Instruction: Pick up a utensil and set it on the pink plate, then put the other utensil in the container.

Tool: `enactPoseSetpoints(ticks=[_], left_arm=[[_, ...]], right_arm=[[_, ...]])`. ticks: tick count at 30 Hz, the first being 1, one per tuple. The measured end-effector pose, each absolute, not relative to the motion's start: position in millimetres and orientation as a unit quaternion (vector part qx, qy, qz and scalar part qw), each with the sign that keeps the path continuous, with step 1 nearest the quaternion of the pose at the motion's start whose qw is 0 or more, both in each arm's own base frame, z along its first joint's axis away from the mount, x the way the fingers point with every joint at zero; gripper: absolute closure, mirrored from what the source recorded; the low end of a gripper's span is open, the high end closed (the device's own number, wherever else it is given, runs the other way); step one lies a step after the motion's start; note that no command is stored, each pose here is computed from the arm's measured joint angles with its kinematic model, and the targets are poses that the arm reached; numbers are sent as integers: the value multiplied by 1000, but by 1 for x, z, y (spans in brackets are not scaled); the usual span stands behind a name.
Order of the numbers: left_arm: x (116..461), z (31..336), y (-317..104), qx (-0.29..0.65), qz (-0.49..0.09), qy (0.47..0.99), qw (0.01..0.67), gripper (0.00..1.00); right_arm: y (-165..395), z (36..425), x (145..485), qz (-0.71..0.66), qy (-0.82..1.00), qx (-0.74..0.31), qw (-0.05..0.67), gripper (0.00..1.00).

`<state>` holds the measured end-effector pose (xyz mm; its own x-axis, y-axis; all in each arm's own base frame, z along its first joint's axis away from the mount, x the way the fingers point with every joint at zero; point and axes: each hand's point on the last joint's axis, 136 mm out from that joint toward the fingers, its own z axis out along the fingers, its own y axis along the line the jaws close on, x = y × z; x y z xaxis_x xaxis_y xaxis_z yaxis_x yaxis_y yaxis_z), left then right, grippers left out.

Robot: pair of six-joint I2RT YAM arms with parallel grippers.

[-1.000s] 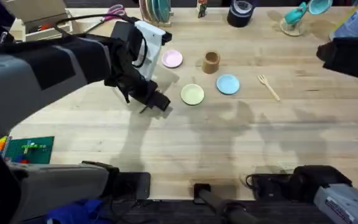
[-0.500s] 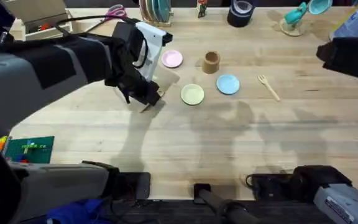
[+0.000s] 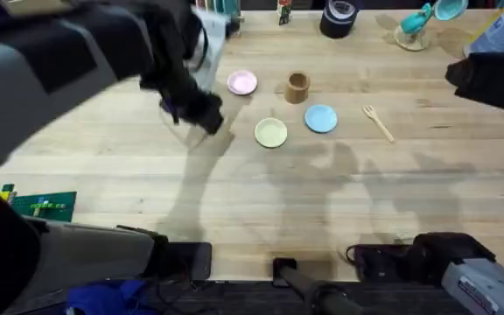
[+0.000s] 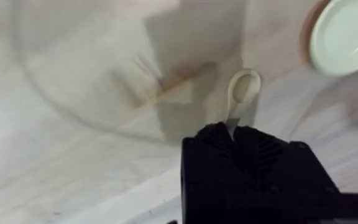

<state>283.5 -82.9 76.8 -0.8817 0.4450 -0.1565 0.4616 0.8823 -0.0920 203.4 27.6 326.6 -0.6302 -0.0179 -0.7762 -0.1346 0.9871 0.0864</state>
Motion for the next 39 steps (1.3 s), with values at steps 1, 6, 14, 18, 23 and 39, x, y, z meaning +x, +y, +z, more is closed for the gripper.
enactPoseSetpoints(ticks=[1,6,14,18,23,39], left_arm=[[292,87,-85,233,-63,967,79,962],[327,131,-92,234,-61,960,144,962],[358,156,-99,233,-63,954,180,962],[383,144,-107,235,-64,955,167,962],[414,121,-122,244,-66,955,154,962],[451,57,-143,256,-69,954,138,962]], right_arm=[[28,327,203,68,900,-42,428,3],[28,327,203,68,900,-42,428,4],[28,327,204,68,900,-43,428,3],[28,328,205,68,899,-43,431,3],[28,329,205,68,898,-43,433,3],[28,329,205,68,898,-43,433,3]])
